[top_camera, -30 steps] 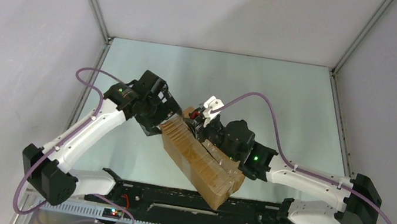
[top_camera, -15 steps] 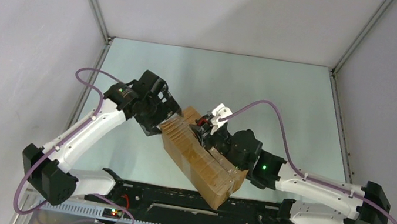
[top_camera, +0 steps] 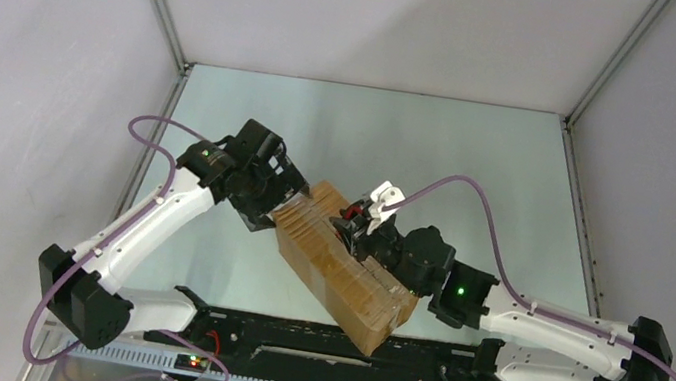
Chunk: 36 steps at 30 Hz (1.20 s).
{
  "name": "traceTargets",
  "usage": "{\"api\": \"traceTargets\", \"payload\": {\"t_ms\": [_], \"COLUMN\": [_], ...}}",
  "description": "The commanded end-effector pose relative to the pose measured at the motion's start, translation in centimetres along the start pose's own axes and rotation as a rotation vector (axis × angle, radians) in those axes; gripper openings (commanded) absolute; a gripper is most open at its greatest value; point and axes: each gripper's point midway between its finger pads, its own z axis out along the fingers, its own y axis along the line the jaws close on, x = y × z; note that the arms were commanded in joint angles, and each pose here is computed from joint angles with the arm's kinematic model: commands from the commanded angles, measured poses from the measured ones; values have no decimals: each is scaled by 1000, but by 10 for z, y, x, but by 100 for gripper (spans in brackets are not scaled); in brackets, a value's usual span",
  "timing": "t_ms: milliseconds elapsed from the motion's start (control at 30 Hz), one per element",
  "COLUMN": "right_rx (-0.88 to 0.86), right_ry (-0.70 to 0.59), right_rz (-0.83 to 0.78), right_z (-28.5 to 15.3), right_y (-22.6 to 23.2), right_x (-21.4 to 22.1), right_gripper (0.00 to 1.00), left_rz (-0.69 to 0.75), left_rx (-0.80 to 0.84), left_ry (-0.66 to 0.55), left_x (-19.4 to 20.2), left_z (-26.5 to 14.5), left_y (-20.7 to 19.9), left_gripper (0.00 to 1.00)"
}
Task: Unpack the express box
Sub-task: Cut the express box at the center of the board.
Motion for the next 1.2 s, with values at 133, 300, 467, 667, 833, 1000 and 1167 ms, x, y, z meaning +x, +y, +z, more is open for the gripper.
{"api": "traceTargets", "payload": {"t_ms": [133, 300, 467, 667, 833, 1000, 1167], "right_rx": [24, 38, 50, 69, 83, 82, 86], "right_ry": [14, 22, 37, 44, 40, 33, 38], "right_rz": [19, 36, 48, 61, 67, 74, 75], "right_z": [-16, -26, -35, -46, -54, -62, -67], "right_y": [-2, -5, -5, -9, -14, -16, -17], "right_x": [1, 6, 13, 19, 20, 18, 19], "right_gripper": [0, 0, 0, 0, 0, 0, 0], "left_rz": [-39, -51, -57, -60, -64, -69, -72], "left_rx": [-261, -265, -269, -276, -283, -287, -287], "left_ry": [-91, -97, -109, -128, -140, -150, -159], "left_x": [-18, -19, -22, -26, -29, -31, -34], "left_z": [26, 28, 29, 28, 27, 27, 26], "left_y": [58, 59, 58, 57, 58, 59, 59], "left_gripper": [99, 99, 99, 98, 98, 98, 98]}}
